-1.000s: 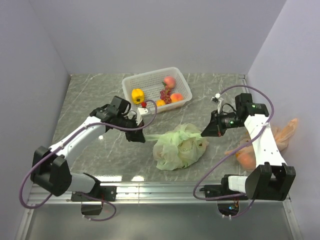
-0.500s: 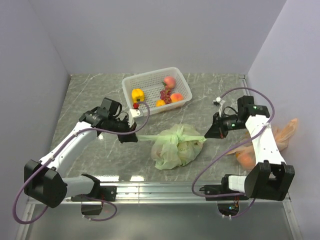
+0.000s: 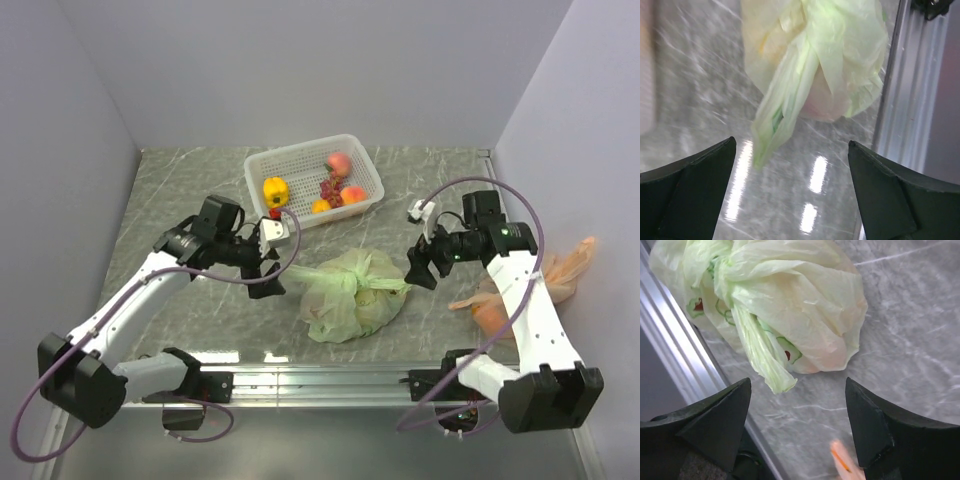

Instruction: Place the fake fruits into the plastic bag and tie a complex knot

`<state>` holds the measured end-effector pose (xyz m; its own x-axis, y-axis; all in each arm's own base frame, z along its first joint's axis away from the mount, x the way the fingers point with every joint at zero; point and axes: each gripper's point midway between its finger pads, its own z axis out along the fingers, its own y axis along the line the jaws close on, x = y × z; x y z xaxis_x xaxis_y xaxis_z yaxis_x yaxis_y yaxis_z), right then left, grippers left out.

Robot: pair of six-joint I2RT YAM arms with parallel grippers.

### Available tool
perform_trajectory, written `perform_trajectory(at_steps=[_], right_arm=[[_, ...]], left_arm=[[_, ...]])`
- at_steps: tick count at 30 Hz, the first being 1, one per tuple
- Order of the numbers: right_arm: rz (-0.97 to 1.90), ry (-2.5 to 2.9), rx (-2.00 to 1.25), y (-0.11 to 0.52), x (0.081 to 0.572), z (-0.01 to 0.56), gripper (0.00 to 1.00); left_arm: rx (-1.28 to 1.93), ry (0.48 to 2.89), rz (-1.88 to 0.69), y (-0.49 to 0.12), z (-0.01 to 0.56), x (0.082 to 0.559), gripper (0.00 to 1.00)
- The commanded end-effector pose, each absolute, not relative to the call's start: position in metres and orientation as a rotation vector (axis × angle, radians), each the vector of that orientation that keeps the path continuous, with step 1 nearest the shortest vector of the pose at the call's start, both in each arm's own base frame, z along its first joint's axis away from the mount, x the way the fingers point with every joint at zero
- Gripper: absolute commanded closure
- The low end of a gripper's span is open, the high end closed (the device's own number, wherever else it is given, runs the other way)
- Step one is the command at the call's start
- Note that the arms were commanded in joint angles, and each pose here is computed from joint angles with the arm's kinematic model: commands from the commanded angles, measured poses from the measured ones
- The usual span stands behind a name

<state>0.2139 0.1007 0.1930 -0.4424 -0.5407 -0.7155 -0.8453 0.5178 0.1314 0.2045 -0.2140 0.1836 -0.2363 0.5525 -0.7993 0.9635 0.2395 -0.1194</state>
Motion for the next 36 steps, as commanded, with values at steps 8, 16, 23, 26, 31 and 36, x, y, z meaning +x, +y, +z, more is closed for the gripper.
perform_trajectory(at_steps=[8,16,23,26,31,36], right_arm=[[0.394,1.975,-1.461,0.125,0.212,0.174,0.17],[0.253,2.002,-1.5,0.122,0.224,0.143,0.26],[0.155,2.044,-1.422,0.117,0.238,0.138,0.91],[0.09,2.06,-1.362,0.109,0.243,0.141,1.0],[0.011,2.141,-1.038,0.084,0.252,0.152,1.0],[0.049,2.309,-0.499,0.041,0.259,0.163,1.0]], left_arm=[[1.623,1.595,-0.648,-0.227,0.184,0.218,0.01],[1.776,1.517,-0.462,-0.255,0.147,0.235,0.12],[1.763,1.611,-0.383,-0.252,0.126,0.249,0.82],[1.706,1.709,-0.349,-0.243,0.118,0.251,1.0],[1.379,1.961,-0.205,-0.211,0.128,0.272,1.0],[0.876,2.243,-0.228,-0.167,0.14,0.282,1.0]])
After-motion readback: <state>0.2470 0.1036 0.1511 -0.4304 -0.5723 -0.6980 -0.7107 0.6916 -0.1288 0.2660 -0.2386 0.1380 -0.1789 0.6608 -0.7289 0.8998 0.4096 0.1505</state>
